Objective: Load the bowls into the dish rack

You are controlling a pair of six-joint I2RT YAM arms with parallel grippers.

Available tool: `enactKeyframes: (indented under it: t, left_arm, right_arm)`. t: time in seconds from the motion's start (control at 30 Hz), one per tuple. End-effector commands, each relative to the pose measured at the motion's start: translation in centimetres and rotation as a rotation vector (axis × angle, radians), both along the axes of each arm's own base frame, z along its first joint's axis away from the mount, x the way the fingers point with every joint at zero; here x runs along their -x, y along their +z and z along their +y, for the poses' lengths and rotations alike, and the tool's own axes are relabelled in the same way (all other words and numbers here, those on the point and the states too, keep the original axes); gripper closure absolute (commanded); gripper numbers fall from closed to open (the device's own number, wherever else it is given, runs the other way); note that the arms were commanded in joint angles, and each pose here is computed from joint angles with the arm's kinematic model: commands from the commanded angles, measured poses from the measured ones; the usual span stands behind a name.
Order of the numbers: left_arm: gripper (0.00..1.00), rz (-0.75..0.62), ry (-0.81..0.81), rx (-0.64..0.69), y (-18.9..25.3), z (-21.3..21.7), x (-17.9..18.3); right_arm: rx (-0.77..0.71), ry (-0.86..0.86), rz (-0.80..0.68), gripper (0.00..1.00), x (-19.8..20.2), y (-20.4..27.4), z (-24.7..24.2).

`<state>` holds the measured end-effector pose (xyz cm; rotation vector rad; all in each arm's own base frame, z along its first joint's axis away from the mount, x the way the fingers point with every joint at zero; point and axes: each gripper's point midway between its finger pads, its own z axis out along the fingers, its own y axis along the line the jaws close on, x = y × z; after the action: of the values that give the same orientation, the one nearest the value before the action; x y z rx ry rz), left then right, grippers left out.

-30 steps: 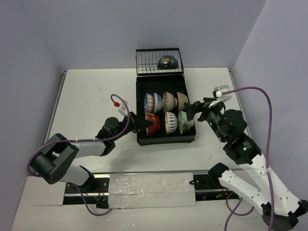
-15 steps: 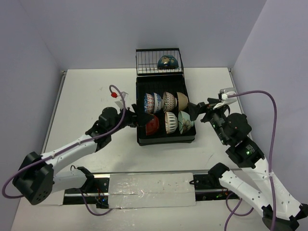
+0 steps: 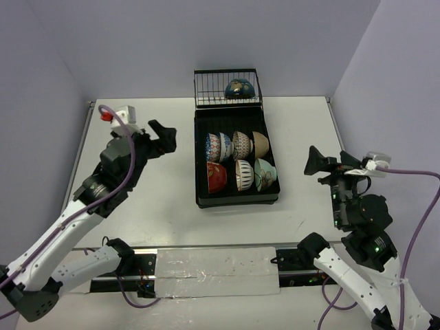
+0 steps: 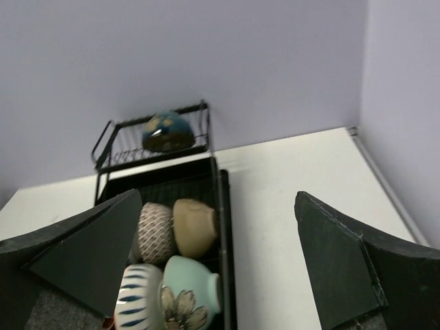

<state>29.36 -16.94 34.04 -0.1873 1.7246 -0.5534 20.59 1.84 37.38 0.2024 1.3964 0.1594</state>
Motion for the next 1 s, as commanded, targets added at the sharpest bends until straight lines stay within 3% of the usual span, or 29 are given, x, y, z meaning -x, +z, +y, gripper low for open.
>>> enactKeyframes:
  t: [0.0, 0.27, 0.57, 0.97]
  left_arm:
    - [0.01, 0.001, 0.269, -0.179, -0.5, 7.1, 0.9]
    - [0.01, -0.079, 0.42, -0.175, 0.2, 11.8, 2.7]
    - [0.01, -0.02, 0.413, -0.214, -5.1, 12.0, 2.7]
    - [0.01, 0.019, 0.415, -0.206, -6.4, 13.1, 1.2]
  right_arm:
    - [0.011, -0.145, 0.009, 0.0, 0.7, -0.9, -3.0]
    - [-0.019, -0.097, -0.046, 0.0, 1.4, -2.2, -2.6]
    - [-0.025, -0.068, -0.05, 0.0, 1.1, -2.3, -1.9]
    - [-0.021, -0.049, -0.036, 0.0, 0.8, -1.9, -1.4]
